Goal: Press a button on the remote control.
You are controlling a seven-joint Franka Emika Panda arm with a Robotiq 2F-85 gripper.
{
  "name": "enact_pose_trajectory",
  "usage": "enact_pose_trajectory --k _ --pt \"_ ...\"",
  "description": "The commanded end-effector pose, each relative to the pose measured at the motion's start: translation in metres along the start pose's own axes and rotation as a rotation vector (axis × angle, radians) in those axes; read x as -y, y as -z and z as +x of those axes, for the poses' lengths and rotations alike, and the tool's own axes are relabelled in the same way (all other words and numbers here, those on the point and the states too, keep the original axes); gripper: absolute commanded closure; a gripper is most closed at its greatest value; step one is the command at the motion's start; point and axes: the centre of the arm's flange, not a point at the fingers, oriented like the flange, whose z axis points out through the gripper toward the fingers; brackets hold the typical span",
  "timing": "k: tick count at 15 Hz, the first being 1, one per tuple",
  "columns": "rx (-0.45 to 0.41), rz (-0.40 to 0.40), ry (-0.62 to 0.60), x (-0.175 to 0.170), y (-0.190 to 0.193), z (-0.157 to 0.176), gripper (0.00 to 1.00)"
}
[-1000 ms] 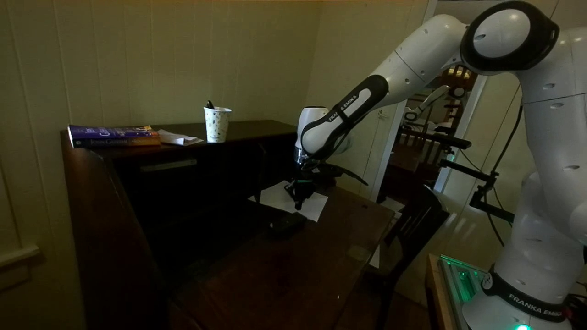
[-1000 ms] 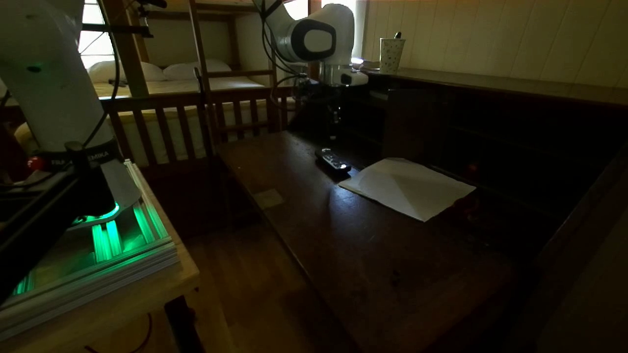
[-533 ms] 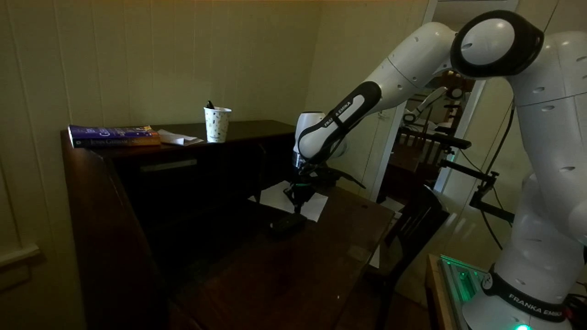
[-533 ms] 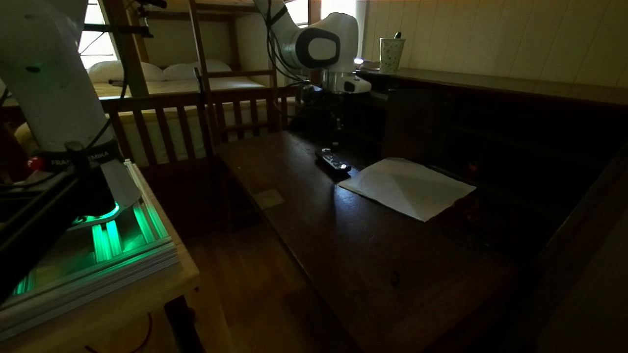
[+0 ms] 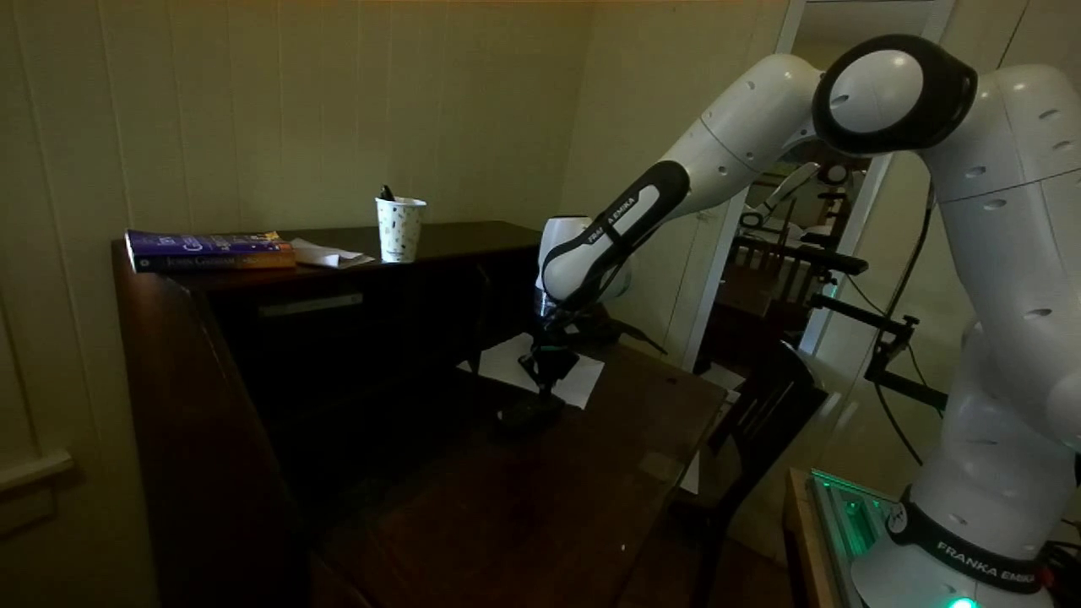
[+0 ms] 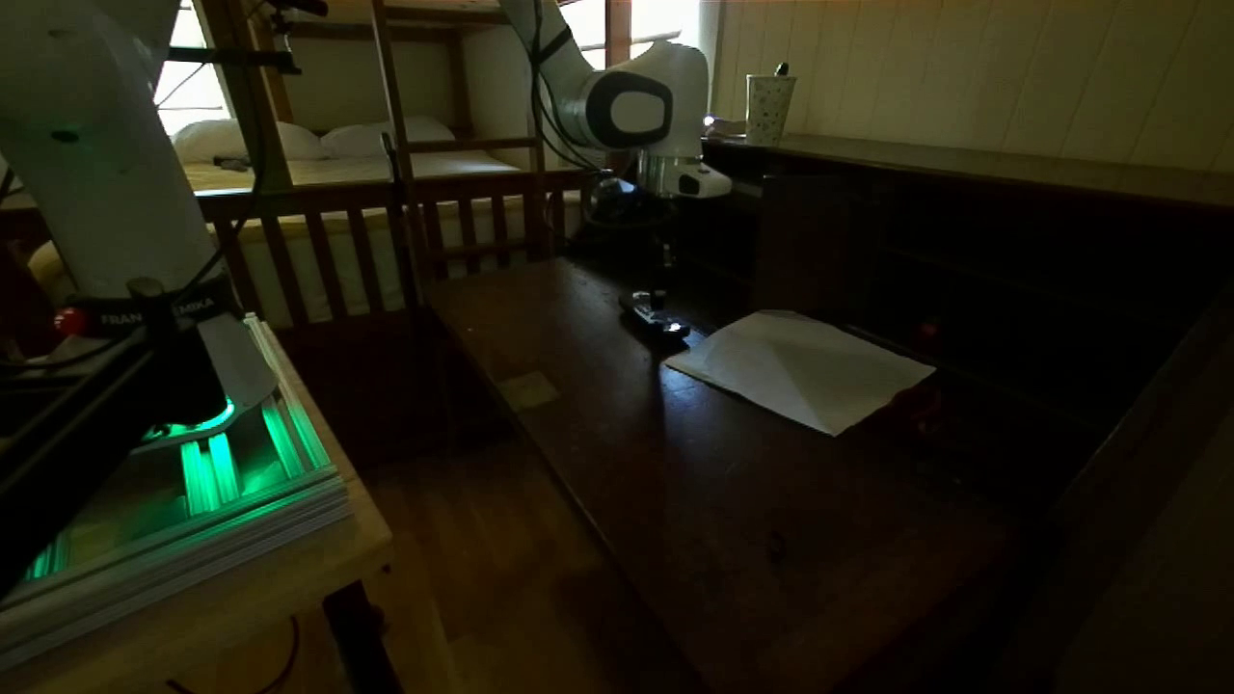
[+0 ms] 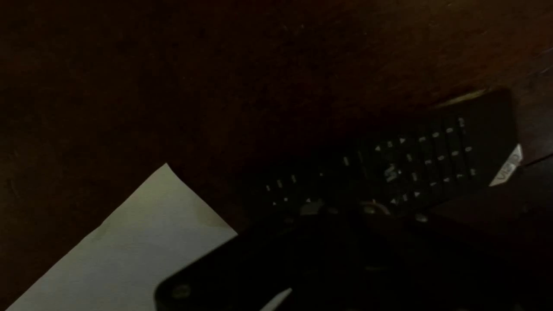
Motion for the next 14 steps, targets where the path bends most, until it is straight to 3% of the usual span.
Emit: enact_pose_trajectory --k 1,14 --pt "0.014 0.019 -0.005 0.001 -0.008 0.009 1.0" --pt "0.055 0.023 0.01 0.002 -0.029 0.01 1.0"
